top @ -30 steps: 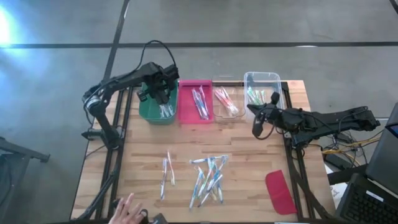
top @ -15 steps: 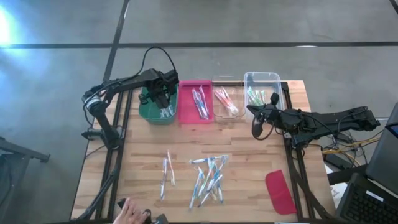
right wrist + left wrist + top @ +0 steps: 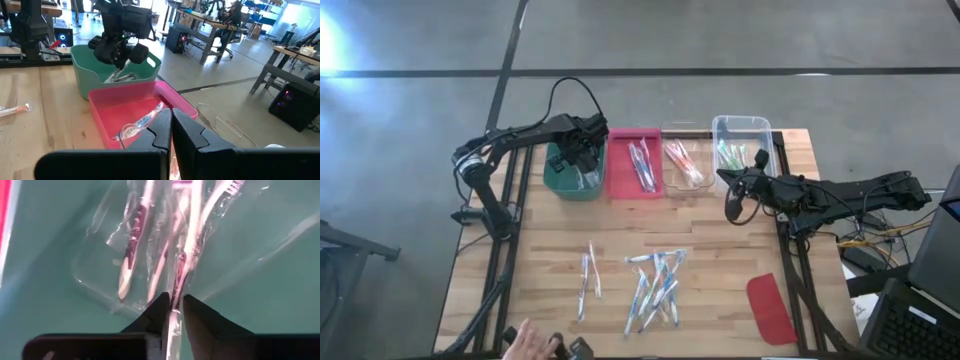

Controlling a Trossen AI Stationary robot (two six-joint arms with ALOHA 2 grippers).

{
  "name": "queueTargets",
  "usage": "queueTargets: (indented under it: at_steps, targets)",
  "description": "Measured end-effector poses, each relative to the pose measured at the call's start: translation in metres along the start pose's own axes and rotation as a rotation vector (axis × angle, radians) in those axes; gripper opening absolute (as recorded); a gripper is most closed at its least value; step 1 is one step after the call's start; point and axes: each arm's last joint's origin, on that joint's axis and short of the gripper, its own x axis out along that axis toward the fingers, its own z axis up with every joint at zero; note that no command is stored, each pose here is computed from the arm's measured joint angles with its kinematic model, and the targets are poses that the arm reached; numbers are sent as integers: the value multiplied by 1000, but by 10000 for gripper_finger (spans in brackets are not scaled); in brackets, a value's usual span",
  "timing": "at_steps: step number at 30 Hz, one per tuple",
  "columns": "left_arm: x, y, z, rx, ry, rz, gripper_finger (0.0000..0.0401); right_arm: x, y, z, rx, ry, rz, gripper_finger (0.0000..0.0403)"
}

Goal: Pick & Place Toothbrushes
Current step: Put the violet toothbrush into the green bin, then put the green toothbrush into the white bin

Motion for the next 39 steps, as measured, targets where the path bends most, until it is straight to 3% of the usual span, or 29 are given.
queueTargets:
  at_steps: [10,22,39]
  targets:
    - [-5,-1,1,-13,6,10,112,0,0,0,-1,1,0,8]
    - [-72,-9,11,-215,-63,228,106,0,0,0,-4,-4,-1,8]
    - [-162,-64,44,-597,-433,433,106,0,0,1,-4,-9,-1,8]
